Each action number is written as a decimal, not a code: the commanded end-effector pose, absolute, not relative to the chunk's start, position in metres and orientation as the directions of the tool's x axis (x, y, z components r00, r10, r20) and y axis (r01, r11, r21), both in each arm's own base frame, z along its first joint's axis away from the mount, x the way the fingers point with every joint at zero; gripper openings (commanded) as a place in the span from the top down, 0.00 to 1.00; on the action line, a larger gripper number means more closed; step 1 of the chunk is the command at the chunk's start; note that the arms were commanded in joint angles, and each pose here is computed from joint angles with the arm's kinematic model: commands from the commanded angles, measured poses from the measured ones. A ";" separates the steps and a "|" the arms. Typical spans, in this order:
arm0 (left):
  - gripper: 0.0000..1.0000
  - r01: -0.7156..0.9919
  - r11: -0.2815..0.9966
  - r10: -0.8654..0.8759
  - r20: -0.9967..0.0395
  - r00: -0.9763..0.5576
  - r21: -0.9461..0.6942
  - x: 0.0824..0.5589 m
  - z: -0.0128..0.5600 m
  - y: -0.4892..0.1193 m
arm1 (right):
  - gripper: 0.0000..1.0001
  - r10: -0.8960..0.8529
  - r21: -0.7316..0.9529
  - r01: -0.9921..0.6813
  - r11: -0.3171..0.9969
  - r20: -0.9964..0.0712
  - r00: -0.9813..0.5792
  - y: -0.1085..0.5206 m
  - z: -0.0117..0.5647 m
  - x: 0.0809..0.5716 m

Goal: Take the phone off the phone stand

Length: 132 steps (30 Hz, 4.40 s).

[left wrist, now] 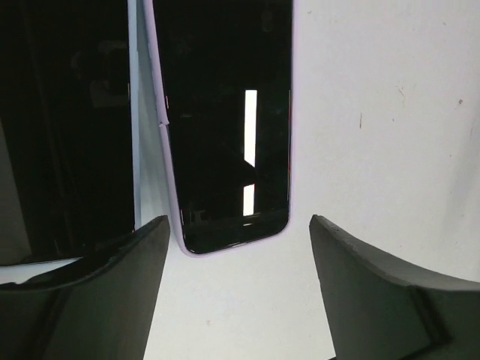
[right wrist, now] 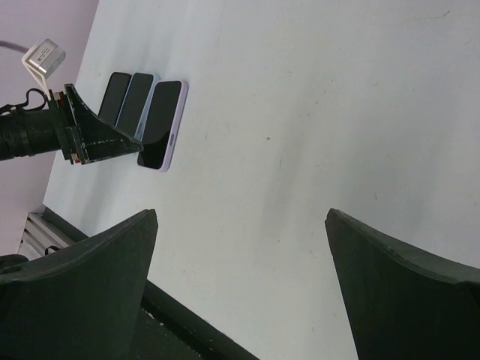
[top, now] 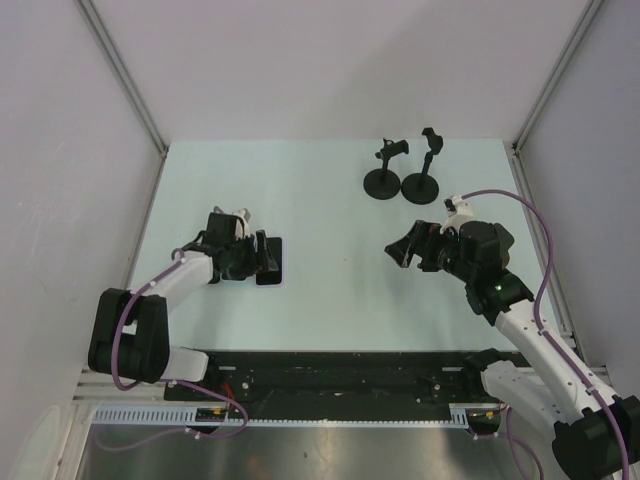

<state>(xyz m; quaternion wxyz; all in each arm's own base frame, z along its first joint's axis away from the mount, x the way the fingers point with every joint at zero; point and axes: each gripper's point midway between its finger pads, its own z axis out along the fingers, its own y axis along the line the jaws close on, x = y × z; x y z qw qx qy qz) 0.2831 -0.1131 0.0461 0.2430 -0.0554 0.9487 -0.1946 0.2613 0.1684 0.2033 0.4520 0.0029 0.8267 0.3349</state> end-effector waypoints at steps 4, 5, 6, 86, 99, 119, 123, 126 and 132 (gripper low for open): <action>0.13 0.028 0.935 -0.178 -0.538 -0.824 -0.352 0.302 0.076 -0.112 | 0.00 0.306 0.541 -0.321 0.777 -0.771 -0.559 0.167 0.210 0.265; 0.10 0.028 0.940 -0.174 -0.549 -0.817 -0.339 0.302 0.078 -0.113 | 0.00 0.304 0.540 -0.324 0.777 -0.772 -0.558 0.167 0.210 0.265; 0.09 0.039 0.941 -0.167 -0.562 -0.810 -0.337 0.303 0.083 -0.117 | 0.00 0.306 0.541 -0.321 0.777 -0.771 -0.559 0.167 0.210 0.266; 0.00 0.045 0.989 -0.137 -0.989 -0.051 -0.139 0.228 0.287 -0.039 | 0.00 0.346 0.209 0.825 0.525 -0.938 0.017 -0.107 0.181 0.339; 0.00 0.017 0.989 -0.146 -0.989 -0.039 -0.147 0.227 0.287 -0.032 | 0.04 0.382 0.176 0.836 0.519 -0.923 -0.044 -0.124 0.129 0.369; 0.00 0.020 0.992 -0.126 -0.989 -0.075 -0.128 0.233 0.278 -0.035 | 0.57 0.334 0.130 0.738 0.662 -0.933 -0.136 -0.107 0.134 0.393; 0.00 0.019 0.992 -0.122 -0.989 -0.082 -0.124 0.235 0.277 -0.036 | 0.77 0.261 0.111 0.595 0.796 -0.950 -0.172 -0.091 0.149 0.421; 0.00 0.020 0.993 -0.113 -0.989 -0.092 -0.116 0.236 0.275 -0.036 | 0.86 0.190 0.086 0.468 0.879 -0.965 -0.180 -0.082 0.163 0.448; 0.00 0.025 0.995 -0.092 -0.989 -0.117 -0.096 0.241 0.269 -0.038 | 0.87 -0.002 -0.021 0.109 0.994 -0.984 -0.178 -0.048 0.179 0.514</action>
